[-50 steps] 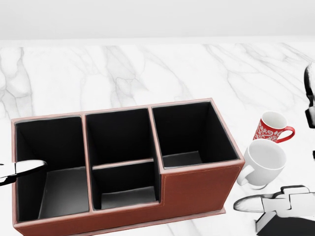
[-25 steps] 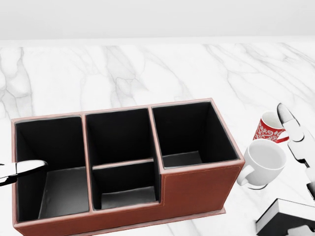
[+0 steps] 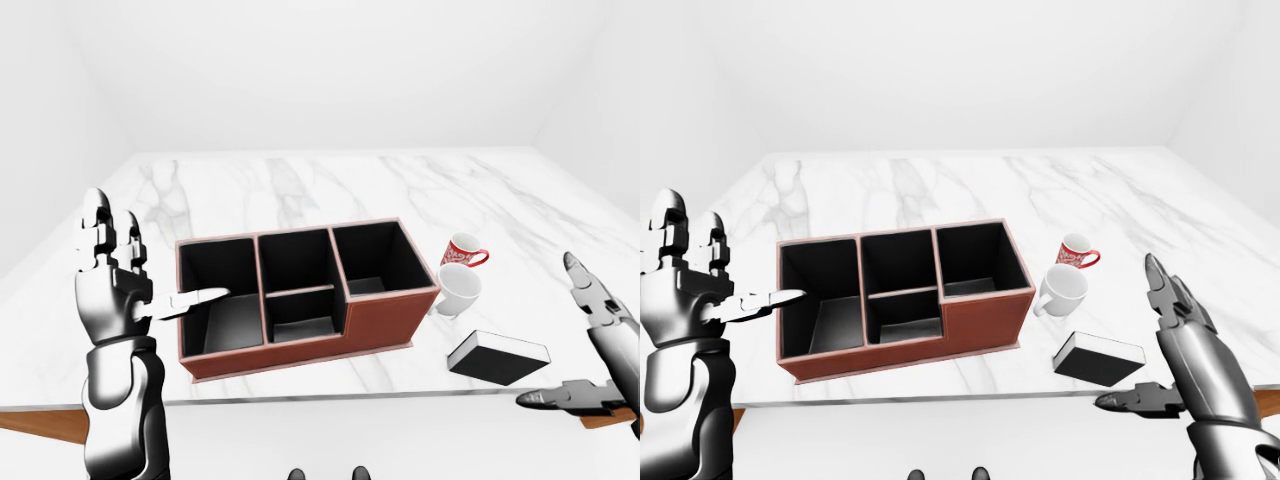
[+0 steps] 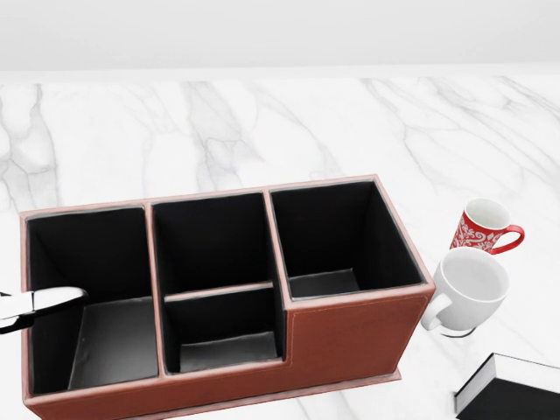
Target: Pick up the book and place it in the right compartment of the caddy.
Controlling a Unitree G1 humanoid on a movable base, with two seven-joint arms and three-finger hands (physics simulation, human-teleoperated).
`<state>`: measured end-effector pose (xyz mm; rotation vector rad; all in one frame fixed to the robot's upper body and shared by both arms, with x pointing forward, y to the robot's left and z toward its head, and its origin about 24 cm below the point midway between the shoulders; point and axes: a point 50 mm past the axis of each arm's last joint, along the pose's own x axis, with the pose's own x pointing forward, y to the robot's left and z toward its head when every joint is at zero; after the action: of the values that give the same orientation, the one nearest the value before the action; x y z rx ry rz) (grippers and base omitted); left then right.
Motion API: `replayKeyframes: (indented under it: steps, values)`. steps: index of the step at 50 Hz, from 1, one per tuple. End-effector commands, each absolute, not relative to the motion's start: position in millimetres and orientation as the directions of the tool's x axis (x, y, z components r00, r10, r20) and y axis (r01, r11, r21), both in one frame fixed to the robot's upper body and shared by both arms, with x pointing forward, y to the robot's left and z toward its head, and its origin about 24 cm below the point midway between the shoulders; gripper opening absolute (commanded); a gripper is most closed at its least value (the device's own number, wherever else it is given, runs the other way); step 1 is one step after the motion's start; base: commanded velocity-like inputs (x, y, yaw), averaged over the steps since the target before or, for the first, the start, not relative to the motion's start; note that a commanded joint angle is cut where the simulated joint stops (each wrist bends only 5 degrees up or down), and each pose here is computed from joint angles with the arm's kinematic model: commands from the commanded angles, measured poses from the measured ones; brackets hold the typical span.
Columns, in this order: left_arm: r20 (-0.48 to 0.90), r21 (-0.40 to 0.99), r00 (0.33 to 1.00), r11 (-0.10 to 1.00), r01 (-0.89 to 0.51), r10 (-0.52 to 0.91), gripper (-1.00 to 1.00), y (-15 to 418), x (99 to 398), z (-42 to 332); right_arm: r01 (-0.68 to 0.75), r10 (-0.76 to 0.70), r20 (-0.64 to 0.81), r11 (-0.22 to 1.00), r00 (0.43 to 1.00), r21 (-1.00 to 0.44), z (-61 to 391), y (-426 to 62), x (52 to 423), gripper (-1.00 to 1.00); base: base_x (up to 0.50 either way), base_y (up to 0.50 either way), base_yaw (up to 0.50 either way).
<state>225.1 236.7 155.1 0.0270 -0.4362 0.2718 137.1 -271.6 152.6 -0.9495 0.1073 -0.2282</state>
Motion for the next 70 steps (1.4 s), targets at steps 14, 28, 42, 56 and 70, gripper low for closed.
replayKeyframes:
  steps: [14, 28, 42, 56, 70]
  values:
    - [0.410, -0.030, 0.875, 0.963, -0.268, 0.257, 1.00, 234, 226, 152, 0.039, -0.348, -0.148, 0.477, 0.926, -0.878, 127, -292, 145, 1.00, 0.00, 0.00, 0.00]
    - [0.419, -0.031, 0.871, 0.963, -0.267, 0.255, 1.00, 235, 226, 155, -0.072, -0.308, -0.230, 0.450, 0.923, -0.890, 95, -293, 167, 1.00, 0.00, 0.00, 0.00]
    - [0.431, -0.032, 0.865, 0.963, -0.269, 0.256, 1.00, 235, 224, 157, -0.090, -0.322, -0.248, 0.433, 0.914, -0.897, 90, -302, 170, 1.00, 0.00, 0.00, 0.00]
    - [0.424, -0.031, 0.868, 0.963, -0.269, 0.257, 1.00, 235, 226, 156, -0.129, -0.325, -0.272, 0.401, 0.906, -0.907, 75, -306, 183, 1.00, 0.00, 0.00, 0.00]
    - [0.406, -0.035, 0.876, 0.962, -0.270, 0.261, 1.00, 237, 227, 152, -0.157, -0.330, -0.305, 0.407, 0.893, -0.900, 52, -314, 191, 1.00, 0.00, 0.00, 0.00]
